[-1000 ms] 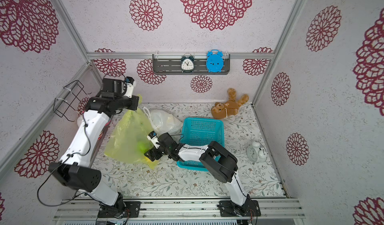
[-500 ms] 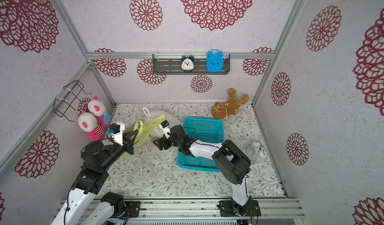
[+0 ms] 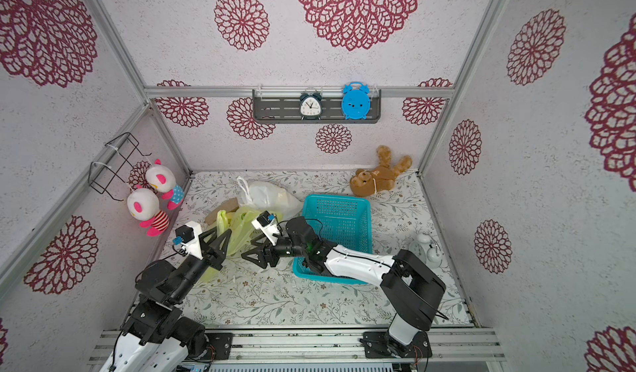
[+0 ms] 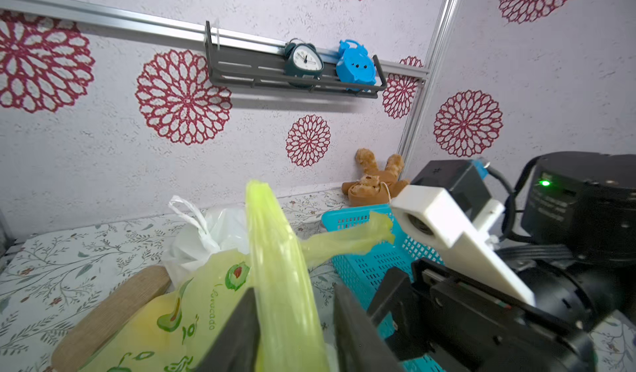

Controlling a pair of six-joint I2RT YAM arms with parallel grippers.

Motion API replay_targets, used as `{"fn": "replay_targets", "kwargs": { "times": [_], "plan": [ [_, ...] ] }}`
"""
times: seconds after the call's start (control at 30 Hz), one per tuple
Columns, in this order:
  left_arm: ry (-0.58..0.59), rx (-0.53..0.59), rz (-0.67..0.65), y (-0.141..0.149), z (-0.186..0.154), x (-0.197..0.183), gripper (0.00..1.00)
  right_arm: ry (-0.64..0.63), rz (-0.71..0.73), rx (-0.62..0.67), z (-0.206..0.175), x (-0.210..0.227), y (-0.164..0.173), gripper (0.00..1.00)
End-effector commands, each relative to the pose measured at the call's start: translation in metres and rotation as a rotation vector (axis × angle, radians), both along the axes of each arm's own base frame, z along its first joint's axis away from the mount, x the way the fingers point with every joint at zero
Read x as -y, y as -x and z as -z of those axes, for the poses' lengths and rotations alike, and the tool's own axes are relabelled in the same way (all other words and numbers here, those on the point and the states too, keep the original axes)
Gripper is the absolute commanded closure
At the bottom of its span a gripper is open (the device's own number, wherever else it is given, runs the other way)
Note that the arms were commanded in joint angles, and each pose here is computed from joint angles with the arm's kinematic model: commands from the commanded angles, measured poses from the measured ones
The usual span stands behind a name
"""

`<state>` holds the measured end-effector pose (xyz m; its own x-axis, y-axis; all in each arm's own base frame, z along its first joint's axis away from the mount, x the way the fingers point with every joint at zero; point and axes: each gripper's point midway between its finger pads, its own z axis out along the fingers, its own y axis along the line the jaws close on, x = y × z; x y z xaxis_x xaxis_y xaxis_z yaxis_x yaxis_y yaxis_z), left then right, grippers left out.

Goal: Untie the knot of a plastic bag & take out the apple
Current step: Adjust the plastic bag at the center of the board.

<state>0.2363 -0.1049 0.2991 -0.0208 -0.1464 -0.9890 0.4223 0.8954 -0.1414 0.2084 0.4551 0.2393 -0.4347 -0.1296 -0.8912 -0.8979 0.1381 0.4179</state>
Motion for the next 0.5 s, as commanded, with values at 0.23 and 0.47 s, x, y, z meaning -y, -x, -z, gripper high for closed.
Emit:
{"fn": "replay_targets", "kwargs": {
  "times": [0.23,0.47],
  "plan": [
    [0.114,0.095,-0.291,0.028,-0.086,-0.065,0.03,0.084,0.201,-0.123,0.050,0.002,-0.076,0.21],
    [-0.093,-0.307,-0.424,-0.034,-0.036,-0.060,0.03,0.015,0.156,-0.180,0.051,-0.023,-0.083,0.28]
  ]
}}
